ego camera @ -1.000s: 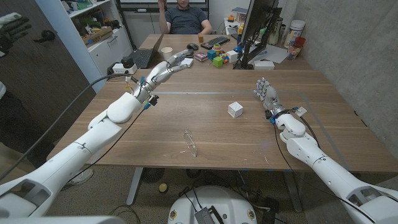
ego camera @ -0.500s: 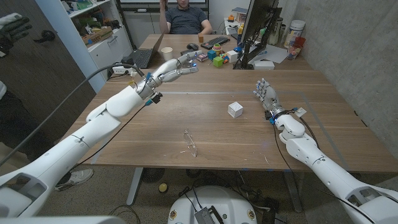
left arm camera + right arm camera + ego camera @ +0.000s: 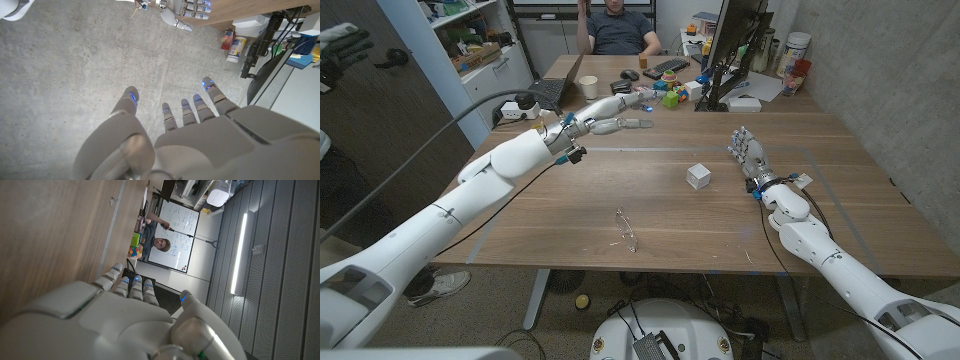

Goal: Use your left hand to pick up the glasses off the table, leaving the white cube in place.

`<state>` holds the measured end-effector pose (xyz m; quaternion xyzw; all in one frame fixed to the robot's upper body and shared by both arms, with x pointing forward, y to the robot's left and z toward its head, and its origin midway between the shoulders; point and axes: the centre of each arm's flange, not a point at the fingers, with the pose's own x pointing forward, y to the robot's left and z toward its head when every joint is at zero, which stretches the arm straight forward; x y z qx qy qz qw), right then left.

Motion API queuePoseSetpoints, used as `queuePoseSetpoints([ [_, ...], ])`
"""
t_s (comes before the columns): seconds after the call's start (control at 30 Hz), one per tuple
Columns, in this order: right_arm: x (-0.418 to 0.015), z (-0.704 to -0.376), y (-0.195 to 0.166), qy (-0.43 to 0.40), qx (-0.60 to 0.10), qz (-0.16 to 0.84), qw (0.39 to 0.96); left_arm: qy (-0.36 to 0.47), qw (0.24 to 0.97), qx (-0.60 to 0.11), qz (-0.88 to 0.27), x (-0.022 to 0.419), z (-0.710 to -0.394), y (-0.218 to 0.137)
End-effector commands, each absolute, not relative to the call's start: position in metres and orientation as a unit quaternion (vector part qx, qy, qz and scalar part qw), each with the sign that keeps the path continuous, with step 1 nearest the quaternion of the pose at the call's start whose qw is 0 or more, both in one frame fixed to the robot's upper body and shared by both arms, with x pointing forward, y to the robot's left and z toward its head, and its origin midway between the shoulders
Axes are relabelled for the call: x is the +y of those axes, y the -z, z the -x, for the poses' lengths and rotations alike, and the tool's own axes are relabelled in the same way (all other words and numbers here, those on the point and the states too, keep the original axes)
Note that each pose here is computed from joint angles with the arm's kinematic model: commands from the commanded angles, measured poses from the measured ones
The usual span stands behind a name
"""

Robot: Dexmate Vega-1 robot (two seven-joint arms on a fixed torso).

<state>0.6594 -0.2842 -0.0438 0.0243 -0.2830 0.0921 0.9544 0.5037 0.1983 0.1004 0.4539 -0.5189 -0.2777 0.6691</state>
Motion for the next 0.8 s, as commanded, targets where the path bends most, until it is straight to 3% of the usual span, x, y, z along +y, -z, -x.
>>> queuePoseSetpoints([
  [0.03,-0.281,-0.662,0.046,-0.093,-0.276,-0.024,0.956,0.332,0.628,-0.508,-0.487,0.183,-0.496,-0.106],
  [0.8,-0.281,-0.666,0.044,-0.080,-0.271,-0.007,0.959,0.369,0.549,-0.513,-0.546,0.167,-0.474,-0.112],
])
